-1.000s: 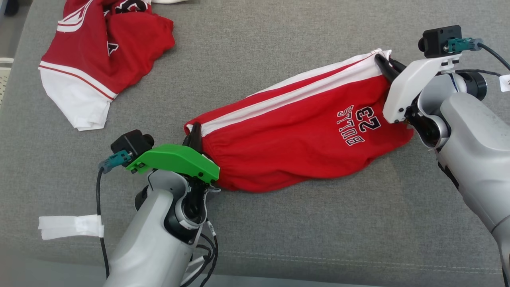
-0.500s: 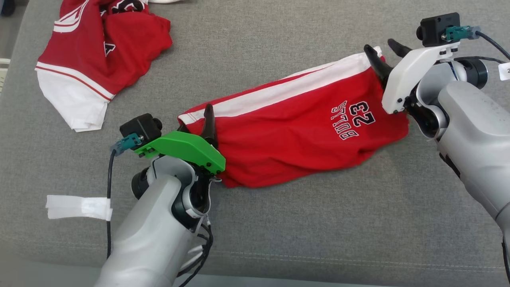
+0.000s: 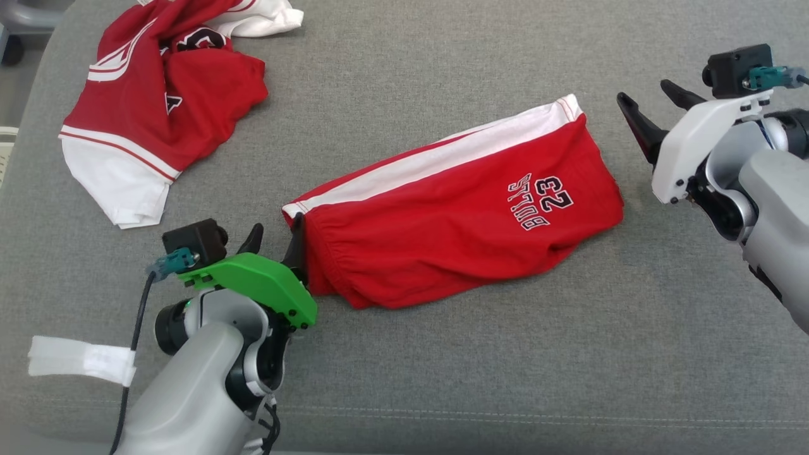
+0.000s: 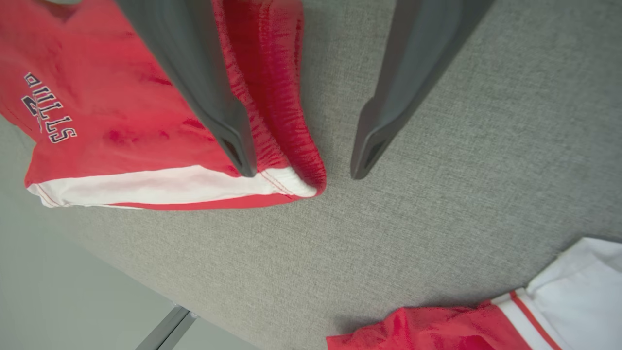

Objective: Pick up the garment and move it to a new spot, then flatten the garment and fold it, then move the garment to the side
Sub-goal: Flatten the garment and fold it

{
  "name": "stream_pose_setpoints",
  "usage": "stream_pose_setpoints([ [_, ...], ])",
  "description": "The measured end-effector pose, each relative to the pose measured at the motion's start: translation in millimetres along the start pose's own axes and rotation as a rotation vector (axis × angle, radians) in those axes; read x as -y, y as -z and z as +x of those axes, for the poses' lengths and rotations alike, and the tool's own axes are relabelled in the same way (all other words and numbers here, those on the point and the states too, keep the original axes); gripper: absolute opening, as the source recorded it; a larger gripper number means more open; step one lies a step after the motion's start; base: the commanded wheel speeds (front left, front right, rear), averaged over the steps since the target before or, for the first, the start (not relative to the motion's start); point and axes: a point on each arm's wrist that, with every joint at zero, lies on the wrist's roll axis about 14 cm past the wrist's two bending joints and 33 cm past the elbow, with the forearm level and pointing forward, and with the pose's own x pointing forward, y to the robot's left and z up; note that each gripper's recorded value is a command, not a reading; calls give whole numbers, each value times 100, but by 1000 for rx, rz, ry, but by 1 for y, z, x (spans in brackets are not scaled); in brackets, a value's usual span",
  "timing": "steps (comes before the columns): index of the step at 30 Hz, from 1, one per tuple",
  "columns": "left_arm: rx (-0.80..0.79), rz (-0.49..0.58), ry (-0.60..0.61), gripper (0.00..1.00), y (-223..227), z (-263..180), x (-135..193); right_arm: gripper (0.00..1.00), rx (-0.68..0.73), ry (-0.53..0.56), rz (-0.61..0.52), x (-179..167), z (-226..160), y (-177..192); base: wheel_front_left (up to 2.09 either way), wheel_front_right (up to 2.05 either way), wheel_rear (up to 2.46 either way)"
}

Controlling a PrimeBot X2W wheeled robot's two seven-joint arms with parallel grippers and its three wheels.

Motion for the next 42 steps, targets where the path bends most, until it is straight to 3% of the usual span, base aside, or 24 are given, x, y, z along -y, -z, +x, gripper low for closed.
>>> stream_pose_setpoints([
  [6, 146, 72, -4, 100, -33, -24, -8, 100, -6, 33, 35, 10, -19, 12, 0, 0, 0],
  [14, 320, 178, -2, 100, -64, -58, -4, 100, -57, 9, 100, -11, -21, 42, 0, 0, 0],
  [37, 351, 160, -136, 100, -64, -94, -50, 98, -242, -6, 169, -41, 5, 89, 0, 0, 0],
  [38, 350, 157, -137, 100, -64, -94, -51, 69, -248, -11, 167, -43, 4, 90, 0, 0, 0],
  [39, 349, 154, -137, 100, -63, -94, -51, 46, -251, -13, 166, -44, 3, 91, 0, 0, 0],
  [41, 348, 150, -136, 100, -63, -94, -51, 25, -253, -14, 165, -45, 1, 93, 0, 0, 0],
  [42, 347, 152, -132, 100, -62, -94, -50, 0, -240, -5, 165, -43, -1, 92, 0, 0, 0],
])
